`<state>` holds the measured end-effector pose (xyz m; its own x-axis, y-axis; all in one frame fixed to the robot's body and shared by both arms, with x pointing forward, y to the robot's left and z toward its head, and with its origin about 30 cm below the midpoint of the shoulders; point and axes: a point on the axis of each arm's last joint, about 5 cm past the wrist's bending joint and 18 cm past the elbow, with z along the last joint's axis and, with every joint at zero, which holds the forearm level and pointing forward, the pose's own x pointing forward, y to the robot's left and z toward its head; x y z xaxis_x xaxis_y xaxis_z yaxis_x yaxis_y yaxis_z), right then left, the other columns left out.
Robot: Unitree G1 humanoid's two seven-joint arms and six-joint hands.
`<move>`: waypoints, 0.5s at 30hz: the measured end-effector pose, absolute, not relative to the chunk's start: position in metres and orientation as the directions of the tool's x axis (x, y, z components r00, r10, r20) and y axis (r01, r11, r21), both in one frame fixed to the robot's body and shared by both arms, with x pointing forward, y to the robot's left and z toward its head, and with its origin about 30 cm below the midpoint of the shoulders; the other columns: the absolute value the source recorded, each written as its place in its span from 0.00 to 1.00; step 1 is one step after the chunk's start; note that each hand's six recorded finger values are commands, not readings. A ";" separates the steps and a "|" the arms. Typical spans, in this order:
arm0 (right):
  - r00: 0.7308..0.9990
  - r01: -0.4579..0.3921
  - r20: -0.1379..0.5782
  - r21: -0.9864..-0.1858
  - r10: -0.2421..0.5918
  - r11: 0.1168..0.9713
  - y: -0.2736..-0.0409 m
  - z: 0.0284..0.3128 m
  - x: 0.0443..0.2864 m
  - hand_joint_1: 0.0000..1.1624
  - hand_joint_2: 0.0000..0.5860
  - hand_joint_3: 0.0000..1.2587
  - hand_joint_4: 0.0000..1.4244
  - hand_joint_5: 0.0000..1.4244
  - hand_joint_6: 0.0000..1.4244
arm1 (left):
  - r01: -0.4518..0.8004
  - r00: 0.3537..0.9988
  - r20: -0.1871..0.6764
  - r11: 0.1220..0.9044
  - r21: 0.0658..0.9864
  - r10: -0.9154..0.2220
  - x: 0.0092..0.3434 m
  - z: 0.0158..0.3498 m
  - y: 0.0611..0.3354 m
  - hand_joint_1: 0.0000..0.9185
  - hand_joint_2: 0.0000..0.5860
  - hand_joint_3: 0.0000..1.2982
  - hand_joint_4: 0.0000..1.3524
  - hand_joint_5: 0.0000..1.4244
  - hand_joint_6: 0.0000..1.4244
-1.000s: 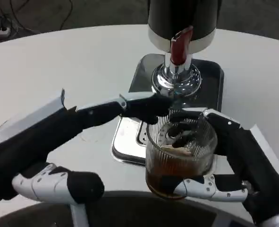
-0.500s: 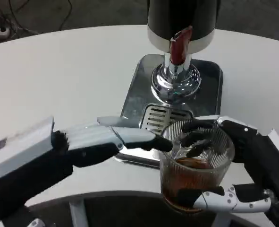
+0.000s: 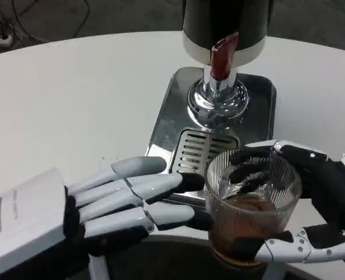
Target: Grasp the cup under the faucet to collect the drink, then remove the cup.
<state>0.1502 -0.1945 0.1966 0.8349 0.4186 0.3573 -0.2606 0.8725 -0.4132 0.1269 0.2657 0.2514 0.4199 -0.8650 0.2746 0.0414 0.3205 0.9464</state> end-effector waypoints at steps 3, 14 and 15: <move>0.832 -0.268 0.352 -0.421 0.428 0.867 -0.197 0.199 0.150 0.79 0.15 0.64 0.59 0.72 0.66 | 0.025 0.437 0.263 0.304 0.952 -0.860 0.124 0.251 0.268 0.00 0.18 0.15 0.00 0.04 0.00; 0.822 -0.284 0.340 -0.450 0.457 0.847 -0.200 0.207 0.154 0.79 0.16 0.65 0.60 0.72 0.66 | 0.052 0.508 0.165 0.221 0.974 -0.845 0.111 0.249 0.273 0.00 0.18 0.00 0.00 0.00 0.00; 0.822 -0.284 0.339 -0.452 0.458 0.845 -0.200 0.208 0.154 0.79 0.16 0.65 0.60 0.72 0.66 | 0.053 0.509 0.159 0.216 0.975 -0.846 0.111 0.249 0.273 0.00 0.18 0.00 0.00 0.00 0.00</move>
